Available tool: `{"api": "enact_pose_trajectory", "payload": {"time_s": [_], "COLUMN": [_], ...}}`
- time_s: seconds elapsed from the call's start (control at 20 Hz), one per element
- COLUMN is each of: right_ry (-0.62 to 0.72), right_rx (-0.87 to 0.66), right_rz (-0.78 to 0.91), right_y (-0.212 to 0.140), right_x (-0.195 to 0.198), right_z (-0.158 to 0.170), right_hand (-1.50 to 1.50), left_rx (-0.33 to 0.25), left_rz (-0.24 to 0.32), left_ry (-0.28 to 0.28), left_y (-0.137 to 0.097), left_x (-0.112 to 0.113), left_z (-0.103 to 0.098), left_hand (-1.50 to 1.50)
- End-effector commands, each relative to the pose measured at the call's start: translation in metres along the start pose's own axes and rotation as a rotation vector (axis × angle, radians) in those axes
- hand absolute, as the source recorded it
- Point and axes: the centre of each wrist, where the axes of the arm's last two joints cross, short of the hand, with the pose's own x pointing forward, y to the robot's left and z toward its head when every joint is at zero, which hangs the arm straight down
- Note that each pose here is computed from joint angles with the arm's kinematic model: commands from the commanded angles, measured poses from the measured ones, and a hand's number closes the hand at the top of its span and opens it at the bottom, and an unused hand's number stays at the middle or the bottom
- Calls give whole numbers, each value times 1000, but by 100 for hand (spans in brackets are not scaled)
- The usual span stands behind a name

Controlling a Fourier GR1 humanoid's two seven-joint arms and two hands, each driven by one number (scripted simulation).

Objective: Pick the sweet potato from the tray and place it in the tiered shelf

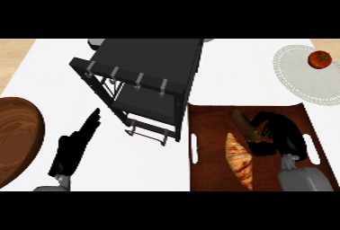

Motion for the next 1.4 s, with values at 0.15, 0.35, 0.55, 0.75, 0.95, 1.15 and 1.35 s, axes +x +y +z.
{"api": "enact_pose_trajectory", "payload": {"time_s": [0.15, 0.35, 0.55, 0.75, 0.95, 1.15, 1.35], "right_ry": [27, -260, -665, -898, -1056, -1133, -1151], "right_rx": [-138, -29, 184, 211, 97, 71, 118], "right_rz": [-15, 163, 414, 398, 343, 89, -46], "right_y": [-19, -49, -51, -116, -195, -227, -240], "right_x": [-2, 27, 51, 43, 58, 74, 115], "right_z": [6, -12, -11, -35, -55, -73, -86], "right_hand": [150, 150, 150, 150, 150, 150, 150], "left_rx": [-6, -34, -89, -80, -39, -47, -37], "left_rz": [0, -14, -21, -23, -22, -8, -5], "left_ry": [-12, -24, -68, -44, -26, -19, -24], "left_y": [8, -8, -14, -11, -9, -21, -24], "left_x": [-23, -6, 15, 8, 11, -6, 18], "left_z": [11, -1, -15, -13, -17, -7, -22], "left_hand": [0, 0, 0, 0, 0, 0, 0]}}
